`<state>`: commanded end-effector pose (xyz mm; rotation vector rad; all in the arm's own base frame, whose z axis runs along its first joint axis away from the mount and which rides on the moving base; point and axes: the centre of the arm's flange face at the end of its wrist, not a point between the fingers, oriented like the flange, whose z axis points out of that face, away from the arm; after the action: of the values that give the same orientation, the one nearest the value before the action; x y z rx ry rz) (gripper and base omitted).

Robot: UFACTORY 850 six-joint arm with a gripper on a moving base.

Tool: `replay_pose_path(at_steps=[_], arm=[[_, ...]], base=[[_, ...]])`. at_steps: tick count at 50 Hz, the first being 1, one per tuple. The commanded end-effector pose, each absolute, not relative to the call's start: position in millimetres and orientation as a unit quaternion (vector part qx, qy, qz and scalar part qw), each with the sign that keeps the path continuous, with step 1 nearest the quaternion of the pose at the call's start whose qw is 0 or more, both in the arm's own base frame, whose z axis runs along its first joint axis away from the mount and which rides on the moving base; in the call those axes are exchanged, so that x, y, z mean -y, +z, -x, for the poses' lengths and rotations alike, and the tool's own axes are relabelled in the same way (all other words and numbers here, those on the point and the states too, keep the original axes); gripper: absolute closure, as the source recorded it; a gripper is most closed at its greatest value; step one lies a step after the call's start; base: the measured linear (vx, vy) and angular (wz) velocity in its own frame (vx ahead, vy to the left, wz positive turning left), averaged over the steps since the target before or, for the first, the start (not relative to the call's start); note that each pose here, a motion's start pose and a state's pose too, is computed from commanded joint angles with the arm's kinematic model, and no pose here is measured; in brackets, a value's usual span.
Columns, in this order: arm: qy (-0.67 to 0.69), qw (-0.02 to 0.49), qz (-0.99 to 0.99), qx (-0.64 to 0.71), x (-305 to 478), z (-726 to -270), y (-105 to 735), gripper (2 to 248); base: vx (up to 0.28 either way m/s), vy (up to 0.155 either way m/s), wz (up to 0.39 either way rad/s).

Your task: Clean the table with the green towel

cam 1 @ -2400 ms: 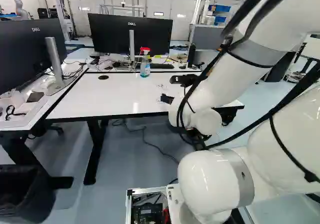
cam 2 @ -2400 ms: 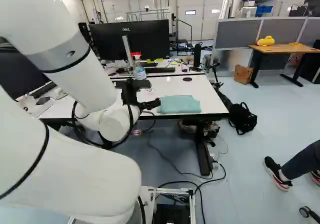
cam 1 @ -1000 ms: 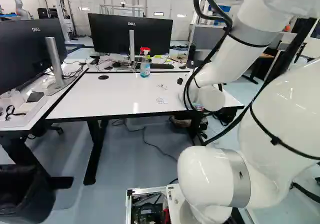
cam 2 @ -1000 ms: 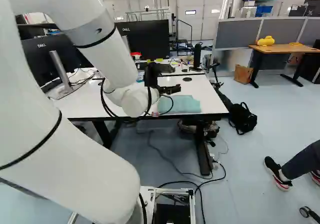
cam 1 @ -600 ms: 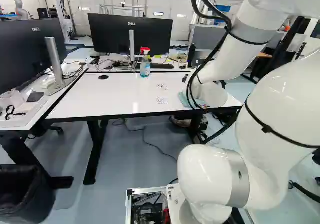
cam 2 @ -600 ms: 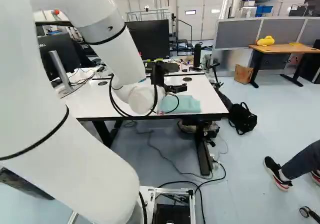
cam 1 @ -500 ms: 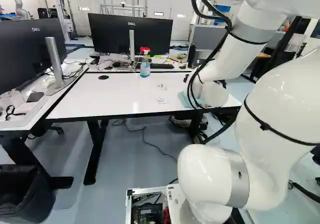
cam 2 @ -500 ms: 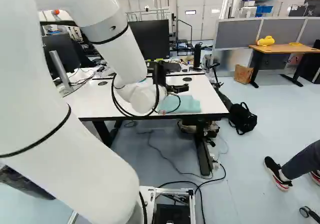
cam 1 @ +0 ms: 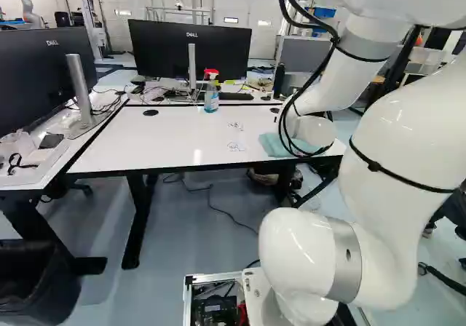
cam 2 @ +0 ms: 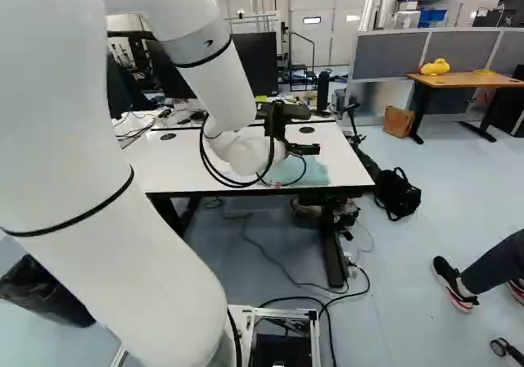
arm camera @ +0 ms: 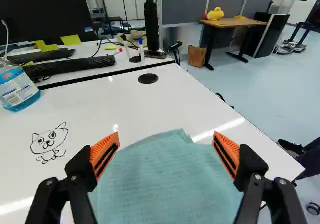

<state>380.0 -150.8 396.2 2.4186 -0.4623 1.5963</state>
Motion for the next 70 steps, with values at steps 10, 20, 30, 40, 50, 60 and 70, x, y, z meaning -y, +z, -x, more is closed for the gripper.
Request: replay_pose_path(at_steps=[10, 20, 30, 40, 50, 60, 70], arm=[[0.521, 0.099, -0.833, 0.159, 150.1, -378.3, 392.1, 3], [0.500, 0.095, -0.846, 0.162, 149.3, -376.4, 388.2, 3], [0.478, 0.091, -0.858, 0.164, 148.5, -374.3, 384.3, 3], [0.457, 0.088, -0.869, 0.168, 150.0, -374.7, 380.6, 3], [0.435, 0.085, -0.880, 0.172, 153.5, -377.9, 377.0, 3], [0.415, 0.082, -0.889, 0.176, 157.3, -381.5, 373.7, 3], [0.404, 0.081, -0.893, 0.179, 160.6, -385.8, 372.0, 3]], base=[[0.000, 0.000, 0.000], [0.000, 0.000, 0.000], [0.000, 0.000, 0.000], [0.000, 0.000, 0.000], [0.000, 0.000, 0.000], [0.000, 0.000, 0.000], [0.000, 0.000, 0.000]])
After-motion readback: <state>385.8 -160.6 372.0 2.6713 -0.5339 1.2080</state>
